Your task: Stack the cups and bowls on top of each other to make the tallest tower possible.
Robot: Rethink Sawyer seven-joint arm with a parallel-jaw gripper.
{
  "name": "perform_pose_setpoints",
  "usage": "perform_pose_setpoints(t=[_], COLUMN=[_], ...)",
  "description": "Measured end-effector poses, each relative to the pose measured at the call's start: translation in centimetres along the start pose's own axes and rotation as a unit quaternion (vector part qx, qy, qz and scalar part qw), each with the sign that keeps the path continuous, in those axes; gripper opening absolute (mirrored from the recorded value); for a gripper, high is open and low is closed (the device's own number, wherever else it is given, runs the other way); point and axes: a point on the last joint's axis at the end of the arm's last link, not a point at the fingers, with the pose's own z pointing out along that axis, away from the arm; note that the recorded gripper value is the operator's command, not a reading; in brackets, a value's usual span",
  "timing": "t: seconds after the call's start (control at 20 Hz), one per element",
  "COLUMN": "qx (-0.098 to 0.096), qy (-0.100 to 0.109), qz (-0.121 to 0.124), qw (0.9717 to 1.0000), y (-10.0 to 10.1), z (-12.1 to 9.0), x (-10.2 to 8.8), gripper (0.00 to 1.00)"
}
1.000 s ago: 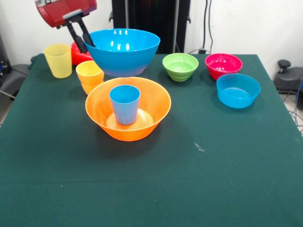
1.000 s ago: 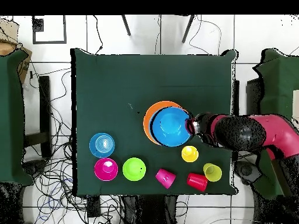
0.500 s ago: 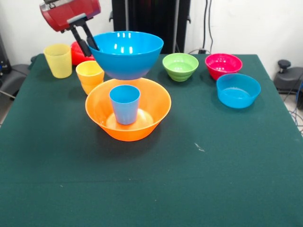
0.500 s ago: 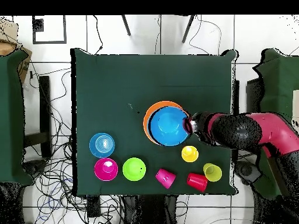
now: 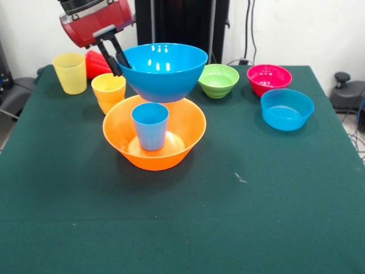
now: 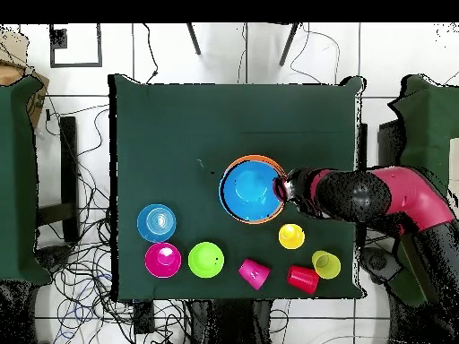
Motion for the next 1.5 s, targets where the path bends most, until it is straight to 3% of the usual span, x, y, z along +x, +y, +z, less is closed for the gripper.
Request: perform_pose_setpoints(t=[0.85, 1.5], qx=[0.001, 0.017], qy=[-0.002, 0.048], qz=[0.0, -0.008], qw=[1.0, 0.9987], y=[-0.3, -0.1], z=[0.2, -1.2], x=[-1.0, -2.4], gripper=[0.0, 0.0])
